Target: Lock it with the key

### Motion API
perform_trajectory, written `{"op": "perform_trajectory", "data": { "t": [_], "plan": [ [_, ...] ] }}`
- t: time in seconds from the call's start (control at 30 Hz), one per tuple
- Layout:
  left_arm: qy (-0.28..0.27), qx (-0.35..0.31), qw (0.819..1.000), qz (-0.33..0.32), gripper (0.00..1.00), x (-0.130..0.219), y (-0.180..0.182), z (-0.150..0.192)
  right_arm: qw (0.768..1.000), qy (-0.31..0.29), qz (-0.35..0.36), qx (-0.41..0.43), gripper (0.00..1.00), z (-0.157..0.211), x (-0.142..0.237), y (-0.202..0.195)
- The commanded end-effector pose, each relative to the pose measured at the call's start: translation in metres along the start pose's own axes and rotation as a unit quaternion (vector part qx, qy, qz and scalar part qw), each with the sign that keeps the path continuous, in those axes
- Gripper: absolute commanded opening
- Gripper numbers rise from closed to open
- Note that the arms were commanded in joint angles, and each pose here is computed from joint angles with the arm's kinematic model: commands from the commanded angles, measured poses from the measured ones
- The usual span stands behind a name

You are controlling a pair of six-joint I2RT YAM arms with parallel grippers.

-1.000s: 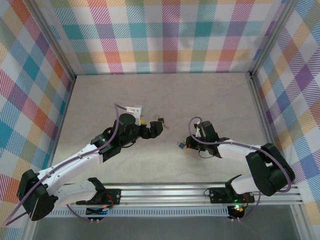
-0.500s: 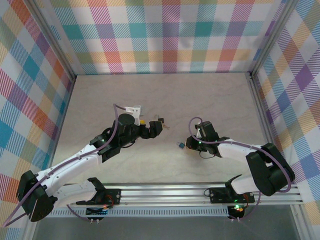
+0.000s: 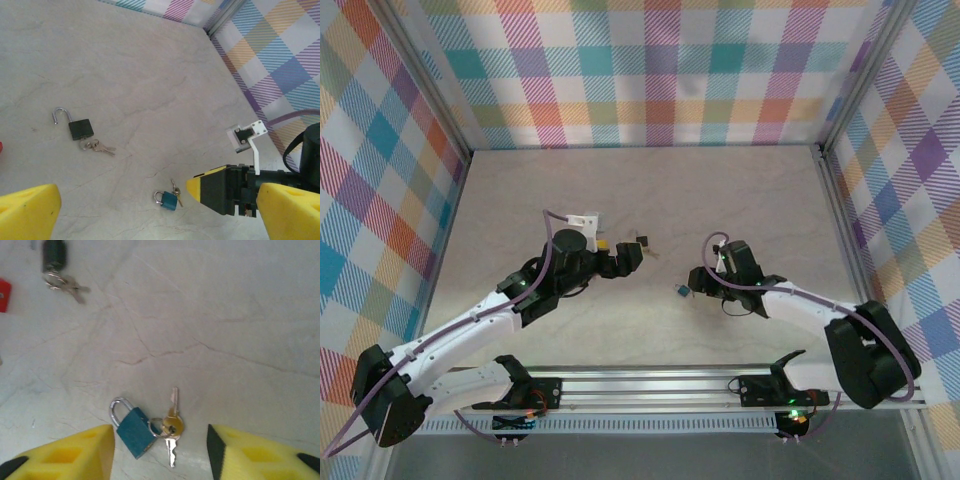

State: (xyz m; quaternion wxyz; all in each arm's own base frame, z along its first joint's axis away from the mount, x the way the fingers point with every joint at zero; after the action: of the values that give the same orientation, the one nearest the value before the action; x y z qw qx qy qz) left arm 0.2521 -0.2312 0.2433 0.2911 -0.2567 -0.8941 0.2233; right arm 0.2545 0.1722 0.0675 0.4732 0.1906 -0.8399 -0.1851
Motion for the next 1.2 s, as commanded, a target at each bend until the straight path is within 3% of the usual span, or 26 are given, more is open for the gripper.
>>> {"op": "perform_trajectory", "data": {
  "t": [0.0, 0.1, 0.13, 0.3, 0.6, 0.83, 1.0, 1.17],
  "plan": [
    [-0.018, -0.003, 1.000, -0.003, 1.00, 0.008, 0.003, -0.004, 0.999, -0.025, -0.042, 0.020, 0.61, -0.005, 0.007, 0.012],
    [-0.032, -0.001, 0.999, -0.007, 1.00, 0.013, 0.005, -0.007, 0.998, -0.027, -0.057, 0.023, 0.76, -0.007, 0.010, 0.018],
    [-0.036, -0.001, 0.999, -0.009, 1.00, 0.016, 0.006, -0.008, 0.998, -0.026, -0.053, 0.019, 0.86, -0.008, 0.011, 0.018],
    [-0.055, 0.006, 0.998, -0.016, 1.00, 0.027, 0.011, -0.013, 0.999, -0.035, -0.025, 0.012, 0.99, -0.019, 0.023, 0.018],
    [-0.063, 0.034, 0.997, -0.039, 1.00, 0.064, 0.014, -0.025, 0.999, -0.054, 0.002, 0.010, 0.99, -0.045, 0.047, 0.035],
    [-0.067, 0.008, 0.991, -0.115, 1.00, 0.101, 0.023, -0.045, 0.999, -0.032, 0.020, 0.036, 0.99, -0.058, 0.037, 0.063],
    [-0.078, -0.038, 0.986, -0.140, 1.00, 0.136, 0.021, -0.064, 0.998, -0.015, 0.034, 0.056, 0.99, -0.069, 0.025, 0.085],
    [-0.091, -0.105, 0.965, -0.221, 1.00, 0.158, 0.043, -0.074, 0.997, -0.007, 0.031, 0.074, 0.99, -0.078, 0.009, 0.106]
  ]
}}
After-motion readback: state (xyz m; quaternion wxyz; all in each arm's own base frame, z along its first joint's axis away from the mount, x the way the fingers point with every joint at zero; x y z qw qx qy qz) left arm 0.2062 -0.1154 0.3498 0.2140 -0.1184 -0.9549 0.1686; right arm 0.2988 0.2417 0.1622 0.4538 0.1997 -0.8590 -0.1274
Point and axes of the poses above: each hand's point on the last joint's axis, 136 mm out from that joint toward the fingers, its own x axis back along the fingers, its own y axis along the line the jaws close on, z = x × y, the point moved 2 cm from there along x, back along the fingers, and after that the axes turned 4 degrees about x, right-handed, at the moved point
